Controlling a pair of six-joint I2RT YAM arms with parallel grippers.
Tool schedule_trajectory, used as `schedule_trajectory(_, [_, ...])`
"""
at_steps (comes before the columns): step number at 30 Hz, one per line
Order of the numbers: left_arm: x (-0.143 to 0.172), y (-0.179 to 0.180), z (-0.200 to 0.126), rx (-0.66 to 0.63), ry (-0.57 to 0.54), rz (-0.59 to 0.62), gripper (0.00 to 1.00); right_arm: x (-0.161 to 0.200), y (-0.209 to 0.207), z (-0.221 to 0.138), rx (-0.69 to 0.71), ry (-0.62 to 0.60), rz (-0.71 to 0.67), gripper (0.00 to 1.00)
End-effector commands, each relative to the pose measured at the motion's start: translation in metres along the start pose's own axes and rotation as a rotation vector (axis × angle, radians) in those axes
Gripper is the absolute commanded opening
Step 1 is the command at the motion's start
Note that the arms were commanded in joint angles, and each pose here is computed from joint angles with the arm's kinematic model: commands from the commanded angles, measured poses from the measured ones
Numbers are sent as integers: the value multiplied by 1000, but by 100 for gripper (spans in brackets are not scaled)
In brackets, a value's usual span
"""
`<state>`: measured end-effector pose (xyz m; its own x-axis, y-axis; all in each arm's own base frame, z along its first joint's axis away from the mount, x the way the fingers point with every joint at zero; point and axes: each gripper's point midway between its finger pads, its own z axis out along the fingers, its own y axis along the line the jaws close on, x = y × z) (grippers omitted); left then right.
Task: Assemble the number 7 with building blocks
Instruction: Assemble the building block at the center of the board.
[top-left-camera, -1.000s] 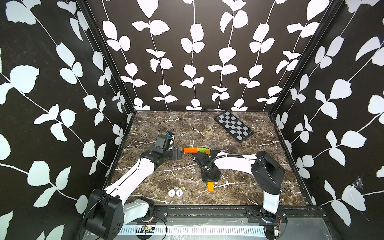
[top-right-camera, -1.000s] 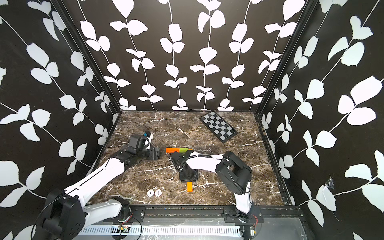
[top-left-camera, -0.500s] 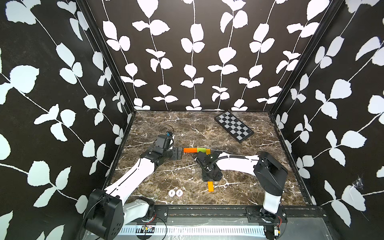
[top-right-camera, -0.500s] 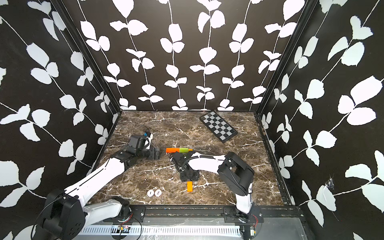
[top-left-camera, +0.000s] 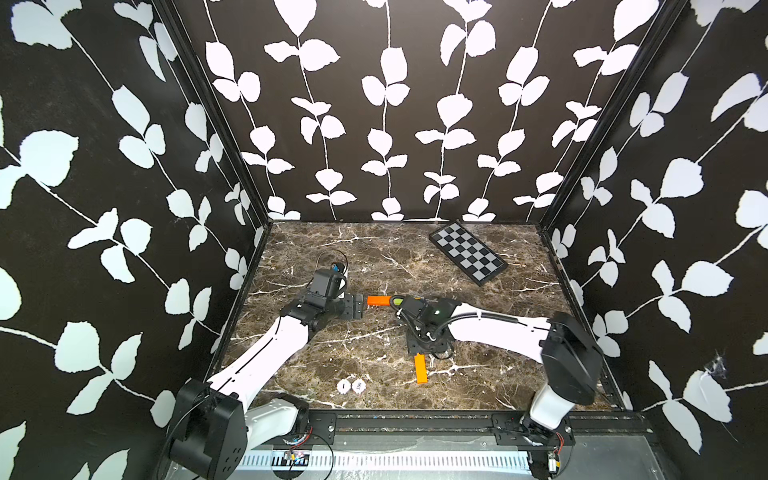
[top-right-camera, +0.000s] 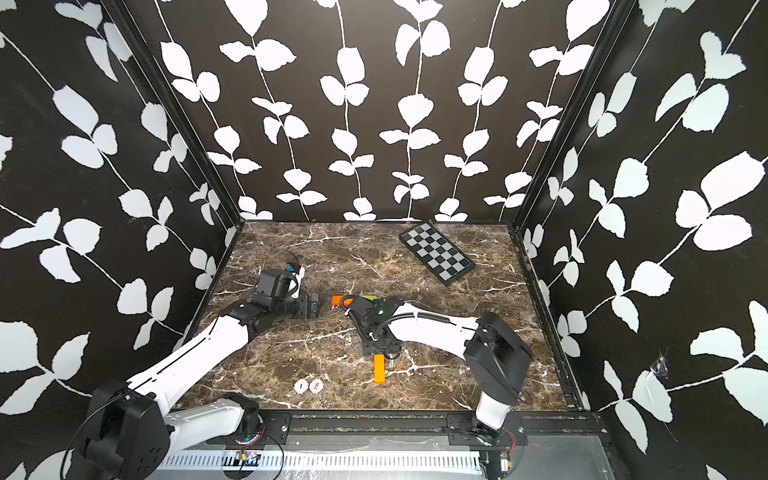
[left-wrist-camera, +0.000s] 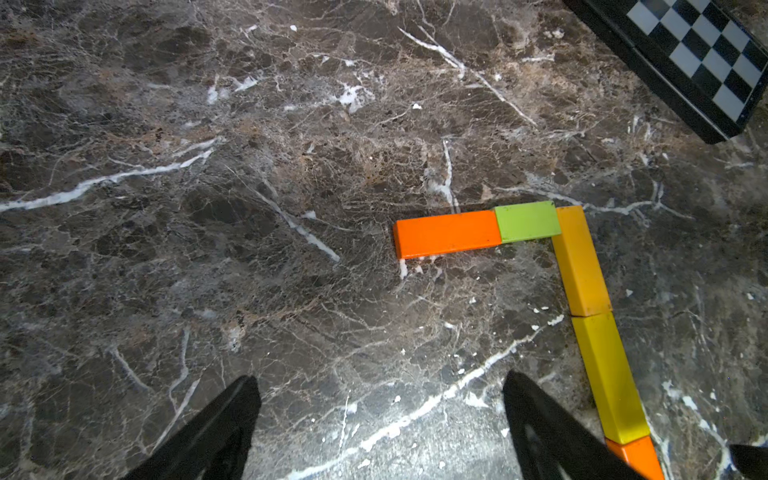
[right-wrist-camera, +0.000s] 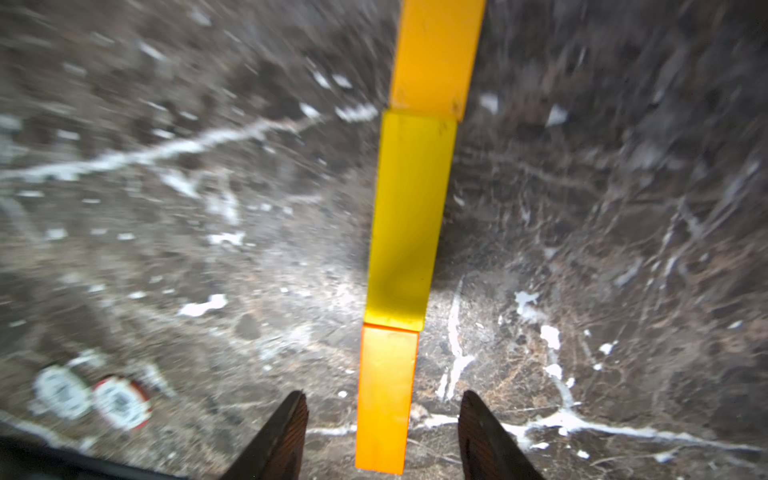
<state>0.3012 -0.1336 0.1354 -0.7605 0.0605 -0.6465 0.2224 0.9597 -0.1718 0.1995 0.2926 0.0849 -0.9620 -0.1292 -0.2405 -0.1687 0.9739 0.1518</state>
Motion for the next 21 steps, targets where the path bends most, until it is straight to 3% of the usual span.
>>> schedule_trajectory(1, [-11, -2, -8, -1, -21, -1, 94, -20, 1, -16, 4, -111, -53, 58])
schedule_trajectory(7, [-11, -6, -4, 19, -11, -12, 93, -48, -22, -54, 62, -285, -92, 61])
schedule_trajectory(17, [-13, -9, -5, 29, -16, -27, 93, -64, -72, -71, 64, -419, -26, 61])
schedule_trajectory(21, [-19, -15, -9, 48, -59, -16, 94, -74, -86, -97, 109, -550, -99, 72])
